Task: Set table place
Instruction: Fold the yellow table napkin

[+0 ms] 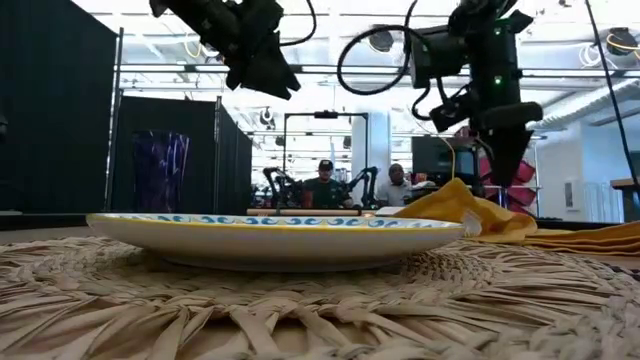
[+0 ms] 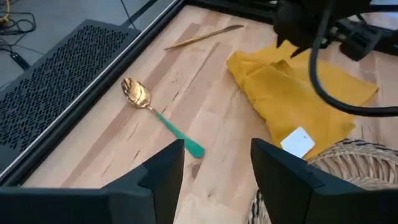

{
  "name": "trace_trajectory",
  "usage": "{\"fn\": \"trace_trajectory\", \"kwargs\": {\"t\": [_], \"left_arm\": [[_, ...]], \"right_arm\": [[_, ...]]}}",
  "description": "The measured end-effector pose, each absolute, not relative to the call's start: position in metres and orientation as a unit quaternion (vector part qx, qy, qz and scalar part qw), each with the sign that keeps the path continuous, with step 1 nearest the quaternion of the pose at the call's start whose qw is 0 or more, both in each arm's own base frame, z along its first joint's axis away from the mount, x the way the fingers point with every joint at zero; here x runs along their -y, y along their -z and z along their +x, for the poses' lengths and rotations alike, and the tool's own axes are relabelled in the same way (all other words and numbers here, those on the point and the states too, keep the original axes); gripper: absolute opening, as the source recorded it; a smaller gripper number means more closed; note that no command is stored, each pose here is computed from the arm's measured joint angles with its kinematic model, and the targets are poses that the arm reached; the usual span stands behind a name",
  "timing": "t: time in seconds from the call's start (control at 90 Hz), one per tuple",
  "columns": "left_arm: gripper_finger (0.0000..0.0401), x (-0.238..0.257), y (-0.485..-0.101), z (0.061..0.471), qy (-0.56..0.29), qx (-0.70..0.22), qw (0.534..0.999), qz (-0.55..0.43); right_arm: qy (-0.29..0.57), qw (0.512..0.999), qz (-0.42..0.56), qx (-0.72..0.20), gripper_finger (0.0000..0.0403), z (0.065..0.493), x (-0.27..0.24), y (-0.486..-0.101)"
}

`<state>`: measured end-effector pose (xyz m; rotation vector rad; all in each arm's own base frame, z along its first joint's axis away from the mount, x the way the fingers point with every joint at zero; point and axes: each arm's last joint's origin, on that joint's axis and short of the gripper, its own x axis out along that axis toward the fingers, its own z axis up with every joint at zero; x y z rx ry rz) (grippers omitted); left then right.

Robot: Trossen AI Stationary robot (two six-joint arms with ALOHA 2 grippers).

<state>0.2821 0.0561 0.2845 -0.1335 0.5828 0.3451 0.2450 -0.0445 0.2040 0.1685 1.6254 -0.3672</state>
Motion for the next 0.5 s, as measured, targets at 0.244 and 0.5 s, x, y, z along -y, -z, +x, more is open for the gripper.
{"fn": "trace_trajectory", "kwargs": {"t": [0.244, 0.5], "left_arm": [[0.0171, -0.056, -0.285, 0.282, -0.169, -0.285, 0.941, -0.065], [0.0171, -0.056, -0.285, 0.282, -0.17, -0.282, 0.942, -0.066]], "right_arm": [[0.163, 0.663, 0.077, -0.727, 0.0202, 0.235, 0.046, -0.18], [0.182, 0.681, 0.091, -0.703, 0.0159, 0.234, 0.056, -0.167]]}}
